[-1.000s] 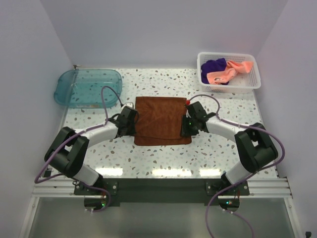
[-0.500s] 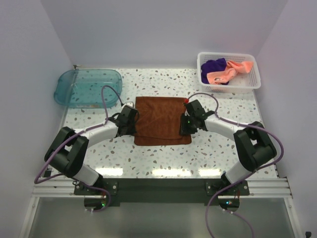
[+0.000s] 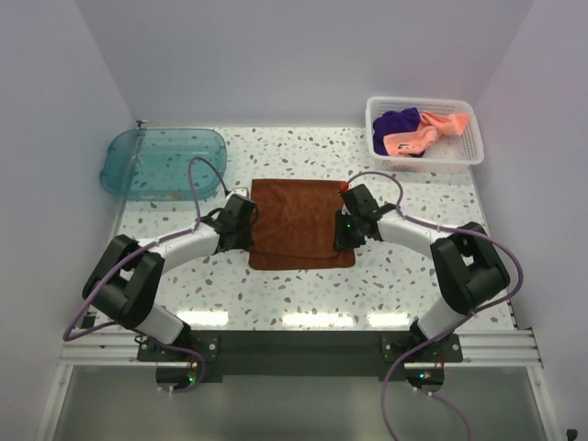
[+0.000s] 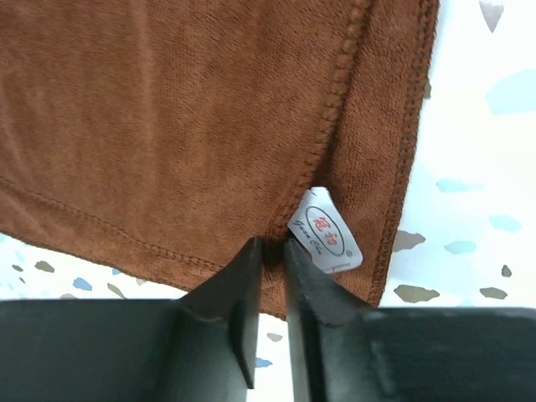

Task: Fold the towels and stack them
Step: Fold the towel

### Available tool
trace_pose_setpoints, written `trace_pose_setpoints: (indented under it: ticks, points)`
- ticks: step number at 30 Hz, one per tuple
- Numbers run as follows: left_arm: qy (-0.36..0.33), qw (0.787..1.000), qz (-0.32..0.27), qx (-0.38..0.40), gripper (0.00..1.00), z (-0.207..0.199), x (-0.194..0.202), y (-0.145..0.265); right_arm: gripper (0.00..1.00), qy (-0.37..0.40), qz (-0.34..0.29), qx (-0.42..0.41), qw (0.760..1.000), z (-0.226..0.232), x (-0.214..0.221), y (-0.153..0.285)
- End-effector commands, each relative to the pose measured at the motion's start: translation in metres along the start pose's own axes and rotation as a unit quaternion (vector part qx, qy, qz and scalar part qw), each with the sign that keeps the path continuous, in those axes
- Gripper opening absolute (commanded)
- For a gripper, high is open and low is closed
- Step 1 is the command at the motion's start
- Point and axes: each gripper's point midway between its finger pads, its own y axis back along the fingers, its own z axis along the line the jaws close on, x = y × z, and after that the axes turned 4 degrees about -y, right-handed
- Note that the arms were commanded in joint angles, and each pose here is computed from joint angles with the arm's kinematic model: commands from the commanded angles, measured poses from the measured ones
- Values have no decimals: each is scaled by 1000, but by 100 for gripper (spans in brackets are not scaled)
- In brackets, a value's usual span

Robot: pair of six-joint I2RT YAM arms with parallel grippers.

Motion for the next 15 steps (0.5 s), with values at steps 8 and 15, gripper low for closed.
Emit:
trace_pose_setpoints:
  ticks: [8,15]
  points:
    - [-4,999,-34,-5,0,-9,-43,20,0,29,-27,33,999,1,-26,26]
    - [13,999,-30,0,0,-15,-61,42,0,67,-54,65,994,1,-52,68]
